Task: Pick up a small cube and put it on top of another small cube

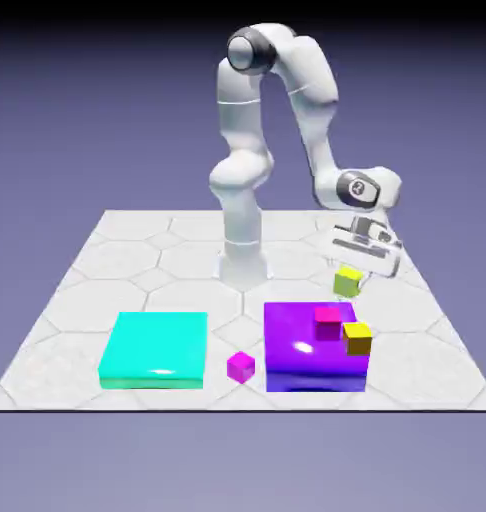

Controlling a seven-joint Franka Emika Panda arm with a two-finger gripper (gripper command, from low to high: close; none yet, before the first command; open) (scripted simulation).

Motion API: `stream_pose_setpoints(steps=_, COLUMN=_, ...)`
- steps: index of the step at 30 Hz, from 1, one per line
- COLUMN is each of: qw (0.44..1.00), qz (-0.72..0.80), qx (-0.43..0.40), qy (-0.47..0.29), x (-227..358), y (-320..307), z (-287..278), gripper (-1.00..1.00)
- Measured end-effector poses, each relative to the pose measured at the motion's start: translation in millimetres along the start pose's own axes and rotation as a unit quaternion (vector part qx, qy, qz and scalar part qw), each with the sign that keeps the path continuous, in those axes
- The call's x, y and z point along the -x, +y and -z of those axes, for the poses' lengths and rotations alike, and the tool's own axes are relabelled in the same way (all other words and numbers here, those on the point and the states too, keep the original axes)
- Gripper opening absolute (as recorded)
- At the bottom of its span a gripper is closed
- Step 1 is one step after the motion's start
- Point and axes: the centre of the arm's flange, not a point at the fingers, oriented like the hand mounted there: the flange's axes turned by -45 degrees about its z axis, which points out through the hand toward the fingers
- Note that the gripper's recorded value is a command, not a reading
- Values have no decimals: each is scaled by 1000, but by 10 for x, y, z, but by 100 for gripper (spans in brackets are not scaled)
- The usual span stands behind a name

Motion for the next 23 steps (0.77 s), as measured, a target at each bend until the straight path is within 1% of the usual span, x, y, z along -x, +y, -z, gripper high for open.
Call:
stream_pose_setpoints(steps=5, qw=1000, qz=-7, qx=-12, qy=4, x=550, y=473, z=106, gripper=-100)
stream_pose_setpoints(steps=12, qw=998, qz=-45, qx=-35, qy=36, x=1464, y=918, z=60, gripper=-100)
stream_pose_setpoints(steps=13, qw=997, qz=-53, qx=-37, qy=44, x=1595, y=962, z=35, gripper=-100)
stream_pose_setpoints(steps=14, qw=994, qz=-81, qx=-45, qy=58, x=1761, y=959, z=-110, gripper=-100)
stream_pose_setpoints(steps=15, qw=993, qz=-85, qx=-48, qy=59, x=1841, y=962, z=-129, gripper=-100)
stream_pose_setpoints(steps=16, qw=995, qz=-74, qx=-41, qy=59, x=1735, y=1001, z=-56, gripper=-100)
stream_pose_setpoints(steps=17, qw=994, qz=-83, qx=-46, qy=58, x=1776, y=970, z=-306, gripper=-100)
stream_pose_setpoints(steps=19, qw=994, qz=-79, qx=-44, qy=59, x=1631, y=960, z=-656, gripper=-100)
stream_pose_setpoints(steps=20, qw=994, qz=-78, qx=-44, qy=59, x=1602, y=950, z=-744, gripper=100)
stream_pose_setpoints(steps=22, qw=994, qz=-78, qx=-43, qy=59, x=1602, y=951, z=-743, gripper=100)
stream_pose_setpoints(steps=23, qw=994, qz=-79, qx=-43, qy=58, x=1659, y=972, z=-557, gripper=100)
